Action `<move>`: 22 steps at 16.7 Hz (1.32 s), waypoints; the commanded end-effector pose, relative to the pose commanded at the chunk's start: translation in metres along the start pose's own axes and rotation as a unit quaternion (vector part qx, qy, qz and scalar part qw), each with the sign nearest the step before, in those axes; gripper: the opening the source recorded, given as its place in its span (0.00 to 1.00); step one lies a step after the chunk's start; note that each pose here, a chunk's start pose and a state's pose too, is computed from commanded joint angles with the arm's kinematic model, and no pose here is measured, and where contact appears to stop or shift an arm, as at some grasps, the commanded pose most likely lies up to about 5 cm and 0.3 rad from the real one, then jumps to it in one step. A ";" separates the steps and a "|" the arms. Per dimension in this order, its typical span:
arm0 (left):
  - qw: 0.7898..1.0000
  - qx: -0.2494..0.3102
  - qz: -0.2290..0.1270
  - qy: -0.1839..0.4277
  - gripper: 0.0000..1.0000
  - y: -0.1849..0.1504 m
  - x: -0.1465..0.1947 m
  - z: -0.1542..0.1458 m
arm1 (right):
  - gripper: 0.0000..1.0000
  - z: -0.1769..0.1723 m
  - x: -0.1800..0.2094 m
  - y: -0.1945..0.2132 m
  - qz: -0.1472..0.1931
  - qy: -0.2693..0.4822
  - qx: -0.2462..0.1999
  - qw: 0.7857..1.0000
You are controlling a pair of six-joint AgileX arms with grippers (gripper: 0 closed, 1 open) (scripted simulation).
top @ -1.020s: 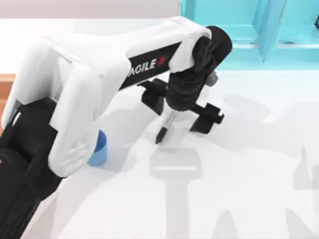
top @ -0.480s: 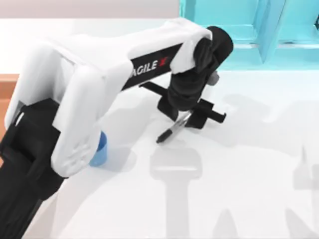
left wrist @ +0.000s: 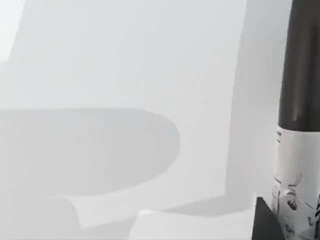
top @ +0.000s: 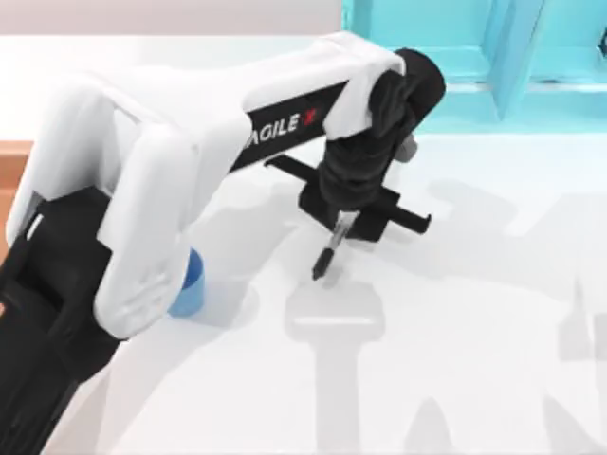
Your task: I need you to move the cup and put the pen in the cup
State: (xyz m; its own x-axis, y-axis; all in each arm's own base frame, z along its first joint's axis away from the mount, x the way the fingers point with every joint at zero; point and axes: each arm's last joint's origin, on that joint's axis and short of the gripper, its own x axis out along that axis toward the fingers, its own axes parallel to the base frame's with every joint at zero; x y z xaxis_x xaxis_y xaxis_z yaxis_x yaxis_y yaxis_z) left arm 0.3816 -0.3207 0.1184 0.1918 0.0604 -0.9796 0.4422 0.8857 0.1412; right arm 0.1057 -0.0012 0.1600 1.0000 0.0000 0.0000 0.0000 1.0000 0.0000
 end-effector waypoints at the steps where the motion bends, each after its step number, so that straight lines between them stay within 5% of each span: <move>1: 1.000 0.000 0.001 0.000 0.00 -0.002 -0.007 -0.003 | 1.00 0.000 0.000 0.000 0.000 0.000 0.000 1.000; 11: 1.000 0.000 0.000 0.001 0.00 -0.026 -0.108 -0.069 | 1.00 0.000 0.000 0.000 0.000 0.000 0.000 1.000; 22: 0.999 -0.003 -0.008 -0.048 0.00 -0.017 -0.110 -0.077 | 1.00 0.000 0.000 0.000 0.000 0.000 0.000 1.000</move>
State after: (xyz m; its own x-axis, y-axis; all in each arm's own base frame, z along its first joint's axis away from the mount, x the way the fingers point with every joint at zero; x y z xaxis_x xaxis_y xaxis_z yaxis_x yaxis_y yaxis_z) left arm 0.2852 -0.3068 0.2131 0.2681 0.0018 -0.9634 0.4414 0.8886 0.1245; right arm 0.1057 -0.0012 0.1600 1.0000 0.0000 0.0000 0.0000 1.0000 0.0000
